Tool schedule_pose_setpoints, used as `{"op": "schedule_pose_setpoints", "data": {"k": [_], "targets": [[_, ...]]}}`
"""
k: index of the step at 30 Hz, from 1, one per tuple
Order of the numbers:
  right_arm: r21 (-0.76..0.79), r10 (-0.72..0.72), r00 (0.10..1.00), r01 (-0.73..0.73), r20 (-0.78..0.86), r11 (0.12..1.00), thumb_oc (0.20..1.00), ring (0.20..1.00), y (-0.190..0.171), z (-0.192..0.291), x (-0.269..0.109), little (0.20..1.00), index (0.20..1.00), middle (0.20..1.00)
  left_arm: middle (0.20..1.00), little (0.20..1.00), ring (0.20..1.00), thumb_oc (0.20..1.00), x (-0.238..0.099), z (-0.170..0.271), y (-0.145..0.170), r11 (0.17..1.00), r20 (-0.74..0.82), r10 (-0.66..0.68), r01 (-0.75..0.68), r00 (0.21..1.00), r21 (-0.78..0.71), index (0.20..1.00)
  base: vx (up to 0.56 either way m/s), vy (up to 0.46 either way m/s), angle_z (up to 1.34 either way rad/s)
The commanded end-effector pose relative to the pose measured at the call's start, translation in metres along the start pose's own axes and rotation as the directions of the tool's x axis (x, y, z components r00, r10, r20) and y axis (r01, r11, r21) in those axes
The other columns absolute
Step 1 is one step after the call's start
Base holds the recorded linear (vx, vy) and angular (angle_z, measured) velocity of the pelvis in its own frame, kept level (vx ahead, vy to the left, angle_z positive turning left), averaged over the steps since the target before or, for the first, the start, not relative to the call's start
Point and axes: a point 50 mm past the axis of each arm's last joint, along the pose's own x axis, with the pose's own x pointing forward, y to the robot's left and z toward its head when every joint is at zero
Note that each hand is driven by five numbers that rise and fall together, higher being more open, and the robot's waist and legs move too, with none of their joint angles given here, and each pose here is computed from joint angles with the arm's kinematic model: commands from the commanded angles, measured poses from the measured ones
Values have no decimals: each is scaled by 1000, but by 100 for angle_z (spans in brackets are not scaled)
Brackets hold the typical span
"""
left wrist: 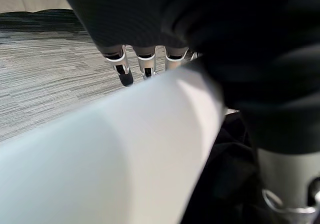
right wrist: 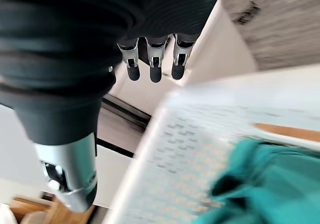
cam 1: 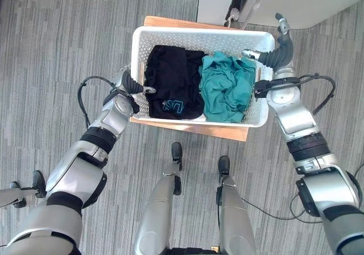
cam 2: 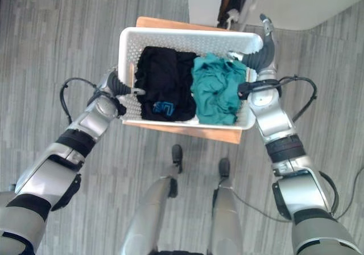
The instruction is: Grab the laundry basket,head to the washer,open it,put in the laundry and shut it.
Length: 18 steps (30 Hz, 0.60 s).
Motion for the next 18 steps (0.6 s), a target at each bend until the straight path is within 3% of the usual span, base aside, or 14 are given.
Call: {"op": "schedule_pose_setpoints", "data": {"k": [1,7,10,12,14,17,18], "targets": [[19,-24,999,24,21,1000,1000,1000,-10,4,2,1000,1000,1000,1000,1000,1000,1000,-5,-3,-28,997,-19,-62,63,998,42,1000,0,0,0],[-81,34,984,-49,-177,996,1000,1000,0,-46,-15,1000,1000,1000,1000,1000,1000,1000,-7,-5,-32,997,-37,-73,74,997,28,1000,5,-7,5],[-65,18,983,-31,-182,997,1000,1000,-3,-47,-16,1000,1000,1000,1000,1000,1000,1000,-6,-7,-29,998,-43,-65,66,997,22,1000,0,0,0],[-34,1,985,-7,-171,999,1000,1000,-8,-46,-17,1000,1000,1000,1000,1000,1000,1000,-6,-9,-28,998,-49,-61,62,997,20,1000,0,0,0],[91,-84,994,90,-63,992,1000,1000,-28,-26,-20,1000,1000,1000,1000,1000,1000,1000,-6,-15,-24,999,-64,-45,47,997,23,1000,0,0,0],[143,-137,990,134,11,981,1000,1000,-42,-13,-24,1000,1000,1000,1000,1000,1000,1000,-6,-18,-21,998,-68,-41,44,997,33,1000,0,0,0],[174,-218,971,198,99,964,1000,1000,-58,5,-24,1000,1000,1000,1000,1000,1000,1000,-6,-22,-18,998,-72,-34,37,997,45,1000,0,0,0]]}}
